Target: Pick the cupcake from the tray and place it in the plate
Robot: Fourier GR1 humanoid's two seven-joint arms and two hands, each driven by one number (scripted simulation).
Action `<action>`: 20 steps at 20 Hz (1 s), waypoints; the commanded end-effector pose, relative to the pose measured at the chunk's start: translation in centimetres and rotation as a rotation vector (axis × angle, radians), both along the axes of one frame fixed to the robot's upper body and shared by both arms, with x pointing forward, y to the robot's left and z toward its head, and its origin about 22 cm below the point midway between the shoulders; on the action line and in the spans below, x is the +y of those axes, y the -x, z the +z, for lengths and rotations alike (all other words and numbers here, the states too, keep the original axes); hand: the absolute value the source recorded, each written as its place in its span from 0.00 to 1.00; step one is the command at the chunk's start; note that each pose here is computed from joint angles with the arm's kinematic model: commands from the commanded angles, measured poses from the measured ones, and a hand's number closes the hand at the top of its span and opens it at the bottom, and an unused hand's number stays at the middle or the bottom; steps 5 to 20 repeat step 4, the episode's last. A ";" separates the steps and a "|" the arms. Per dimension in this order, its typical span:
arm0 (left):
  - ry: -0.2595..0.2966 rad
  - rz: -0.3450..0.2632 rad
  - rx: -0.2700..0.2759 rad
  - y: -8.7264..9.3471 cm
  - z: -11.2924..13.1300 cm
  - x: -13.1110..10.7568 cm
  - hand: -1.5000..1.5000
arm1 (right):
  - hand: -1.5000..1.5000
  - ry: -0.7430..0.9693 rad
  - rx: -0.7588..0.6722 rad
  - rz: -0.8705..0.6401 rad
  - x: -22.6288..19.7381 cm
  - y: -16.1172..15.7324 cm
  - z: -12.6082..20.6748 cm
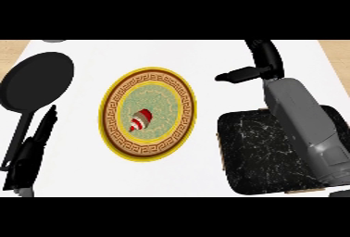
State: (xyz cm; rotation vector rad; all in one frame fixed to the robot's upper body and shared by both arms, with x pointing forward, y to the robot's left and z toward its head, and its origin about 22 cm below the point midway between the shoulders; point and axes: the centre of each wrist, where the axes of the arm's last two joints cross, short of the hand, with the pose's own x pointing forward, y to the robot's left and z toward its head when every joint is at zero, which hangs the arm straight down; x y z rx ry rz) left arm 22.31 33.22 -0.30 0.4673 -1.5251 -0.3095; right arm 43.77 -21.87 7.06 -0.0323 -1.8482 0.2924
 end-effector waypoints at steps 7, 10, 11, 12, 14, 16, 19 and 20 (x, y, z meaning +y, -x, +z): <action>0.002 -0.022 0.011 -0.3 1.6 0.2 0.50 | 0.00 -0.018 -0.029 -0.006 -6.0 -0.9 1.4; 0.002 -0.022 0.011 -0.3 1.6 0.2 0.50 | 0.00 -0.018 -0.029 -0.006 -6.0 -0.9 1.4; 0.002 -0.022 0.011 -0.3 1.6 0.2 0.50 | 0.00 -0.018 -0.029 -0.006 -6.0 -0.9 1.4; 0.002 -0.022 0.011 -0.3 1.6 0.2 0.50 | 0.00 -0.018 -0.029 -0.006 -6.0 -0.9 1.4; 0.002 -0.022 0.011 -0.3 1.6 0.2 0.50 | 0.00 -0.018 -0.029 -0.006 -6.0 -0.9 1.4; 0.002 -0.022 0.011 -0.3 1.6 0.2 0.50 | 0.00 -0.018 -0.029 -0.006 -6.0 -0.9 1.4; 0.002 -0.022 0.011 -0.3 1.6 0.2 0.50 | 0.00 -0.018 -0.029 -0.006 -6.0 -0.9 1.4; 0.002 -0.022 0.011 -0.3 1.6 0.2 0.50 | 0.00 -0.018 -0.029 -0.006 -6.0 -0.9 1.4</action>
